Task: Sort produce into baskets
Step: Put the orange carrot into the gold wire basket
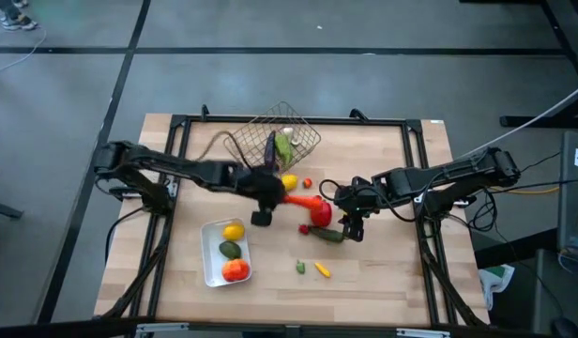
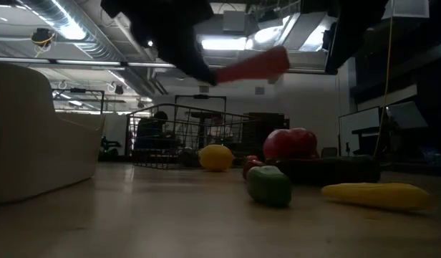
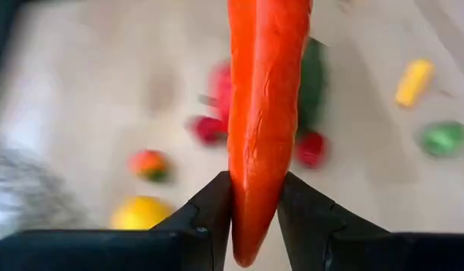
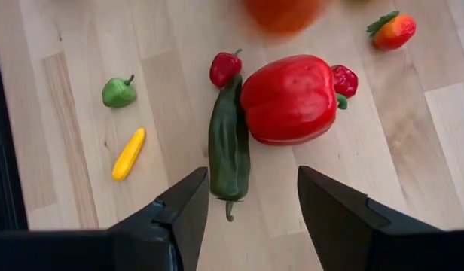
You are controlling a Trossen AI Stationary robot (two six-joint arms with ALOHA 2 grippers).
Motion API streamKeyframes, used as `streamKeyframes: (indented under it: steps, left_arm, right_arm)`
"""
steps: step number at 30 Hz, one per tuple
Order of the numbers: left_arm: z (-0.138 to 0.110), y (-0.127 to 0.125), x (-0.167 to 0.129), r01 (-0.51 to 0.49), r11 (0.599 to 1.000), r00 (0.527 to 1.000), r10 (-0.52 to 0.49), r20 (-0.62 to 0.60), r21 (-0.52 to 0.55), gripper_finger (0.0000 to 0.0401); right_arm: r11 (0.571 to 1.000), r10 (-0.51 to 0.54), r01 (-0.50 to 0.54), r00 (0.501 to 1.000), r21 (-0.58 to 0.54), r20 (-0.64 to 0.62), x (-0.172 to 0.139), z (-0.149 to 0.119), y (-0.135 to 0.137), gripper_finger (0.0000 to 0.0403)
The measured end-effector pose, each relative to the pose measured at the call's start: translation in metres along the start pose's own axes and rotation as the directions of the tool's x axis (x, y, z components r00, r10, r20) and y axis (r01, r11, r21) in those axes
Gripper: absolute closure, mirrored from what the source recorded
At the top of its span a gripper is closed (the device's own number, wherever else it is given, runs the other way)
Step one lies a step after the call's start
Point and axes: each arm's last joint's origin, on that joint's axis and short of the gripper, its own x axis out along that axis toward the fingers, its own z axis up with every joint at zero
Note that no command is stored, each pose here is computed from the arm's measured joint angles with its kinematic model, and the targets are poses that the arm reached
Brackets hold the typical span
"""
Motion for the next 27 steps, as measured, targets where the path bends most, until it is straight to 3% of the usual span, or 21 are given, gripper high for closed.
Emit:
streamKeyframes:
  steps: [6, 12, 19, 27]
  left_arm:
    - [0.000, 0.044, -0.033, -0.219, 0.976, 0.975, 0.219, 0.027, -0.013, 0.0304]
    - [-0.015, 0.092, -0.043, -0.348, 0.930, 0.937, 0.348, -0.024, -0.117, 0.0304]
    - [-0.042, 0.136, -0.037, -0.445, 0.859, 0.895, 0.421, -0.145, -0.253, 0.0304]
    - [-0.068, 0.160, -0.018, -0.490, 0.803, 0.869, 0.420, -0.260, -0.340, 0.0304]
  right_arm:
    - [1.000, 0.001, -0.001, 1.000, 0.000, 0.002, 0.000, 0.000, 0.000, 0.0200]
    - [1.000, 0.001, -0.001, 1.000, 0.000, 0.003, 0.000, 0.000, 0.000, 0.0200]
    - [1.000, 0.001, -0.001, 1.000, 0.000, 0.002, 0.000, 0.000, 0.000, 0.0200]
    - [1.000, 0.006, -0.006, 1.000, 0.003, 0.012, 0.000, 0.001, 0.001, 0.0200]
